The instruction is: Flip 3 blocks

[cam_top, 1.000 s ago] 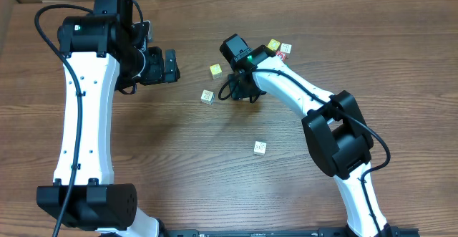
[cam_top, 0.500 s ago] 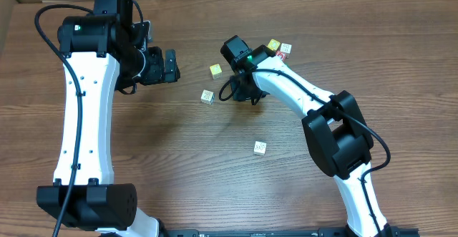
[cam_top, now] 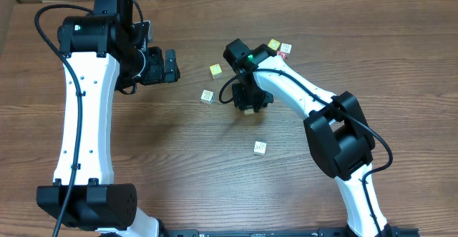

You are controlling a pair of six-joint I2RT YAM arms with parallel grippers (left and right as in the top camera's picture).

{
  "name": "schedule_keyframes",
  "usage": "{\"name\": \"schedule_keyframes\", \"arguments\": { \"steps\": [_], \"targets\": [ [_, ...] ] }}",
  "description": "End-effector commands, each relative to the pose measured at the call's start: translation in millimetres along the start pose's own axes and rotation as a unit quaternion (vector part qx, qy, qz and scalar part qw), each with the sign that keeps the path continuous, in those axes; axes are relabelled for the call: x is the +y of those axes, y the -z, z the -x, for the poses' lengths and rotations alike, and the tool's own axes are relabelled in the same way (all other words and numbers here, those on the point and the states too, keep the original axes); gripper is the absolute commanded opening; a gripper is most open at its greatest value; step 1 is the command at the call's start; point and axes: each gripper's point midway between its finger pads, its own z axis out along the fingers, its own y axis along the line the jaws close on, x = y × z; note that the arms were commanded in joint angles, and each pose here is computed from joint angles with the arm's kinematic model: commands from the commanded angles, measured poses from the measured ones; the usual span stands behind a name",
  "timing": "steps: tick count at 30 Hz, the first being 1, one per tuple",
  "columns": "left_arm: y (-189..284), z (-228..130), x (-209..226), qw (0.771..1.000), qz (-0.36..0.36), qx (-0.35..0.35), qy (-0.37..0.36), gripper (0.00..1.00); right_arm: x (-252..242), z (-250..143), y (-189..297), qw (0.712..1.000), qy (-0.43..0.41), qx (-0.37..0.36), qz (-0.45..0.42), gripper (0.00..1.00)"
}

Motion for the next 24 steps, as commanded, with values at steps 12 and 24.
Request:
{"name": "schedule_keyframes", "arguments": {
  "steps": [12,24],
  "targets": [
    [2.1,4.6,2.2,1.000,0.003,-0.006,0.007,1.00,30.5,-55.3,19.6,0.994,-0.058,0.087,0.035,0.30],
    [2.1,4.6,2.2,1.000,0.003,-0.006,0.007,1.00,24.8,-84.9,23.2,0.988,-0.074,0.134,-0.002,0.31]
  ]
}}
